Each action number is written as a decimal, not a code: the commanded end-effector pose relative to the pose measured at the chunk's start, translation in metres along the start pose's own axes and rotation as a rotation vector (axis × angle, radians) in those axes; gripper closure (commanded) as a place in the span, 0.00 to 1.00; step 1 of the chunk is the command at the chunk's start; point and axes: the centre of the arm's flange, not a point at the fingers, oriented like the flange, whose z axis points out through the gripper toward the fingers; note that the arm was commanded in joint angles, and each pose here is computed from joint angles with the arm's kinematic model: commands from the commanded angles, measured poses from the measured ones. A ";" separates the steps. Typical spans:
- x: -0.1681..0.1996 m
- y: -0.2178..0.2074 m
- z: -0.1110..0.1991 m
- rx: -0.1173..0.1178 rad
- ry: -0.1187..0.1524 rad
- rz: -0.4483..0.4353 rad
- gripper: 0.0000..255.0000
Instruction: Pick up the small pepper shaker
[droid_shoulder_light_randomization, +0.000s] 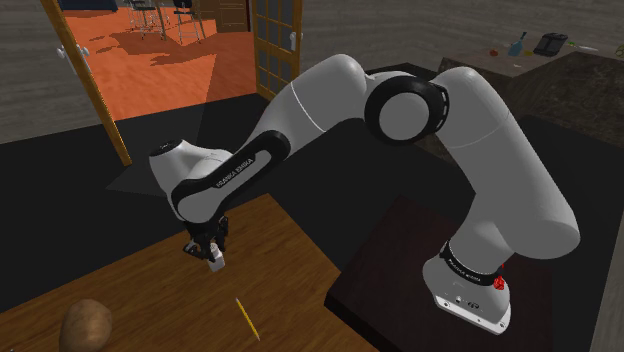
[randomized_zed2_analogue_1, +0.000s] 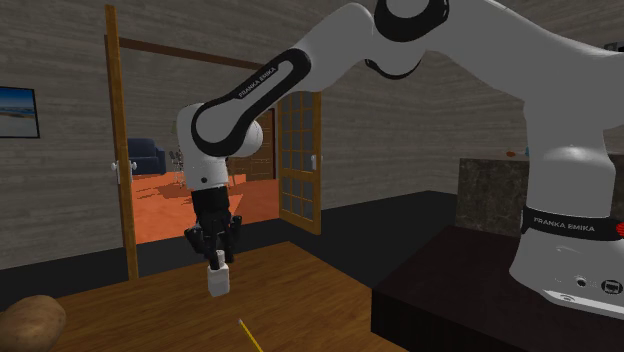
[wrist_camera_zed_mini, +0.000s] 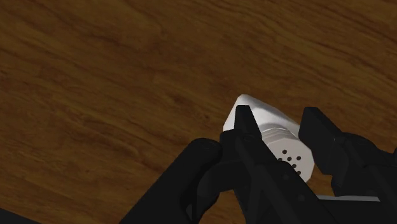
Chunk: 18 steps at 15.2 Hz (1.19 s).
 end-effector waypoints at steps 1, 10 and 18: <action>0.000 -0.001 0.000 0.000 0.000 -0.001 1.00; -0.009 0.000 -0.041 0.000 0.000 -0.001 1.00; -0.016 -0.001 -0.078 0.000 0.000 -0.001 1.00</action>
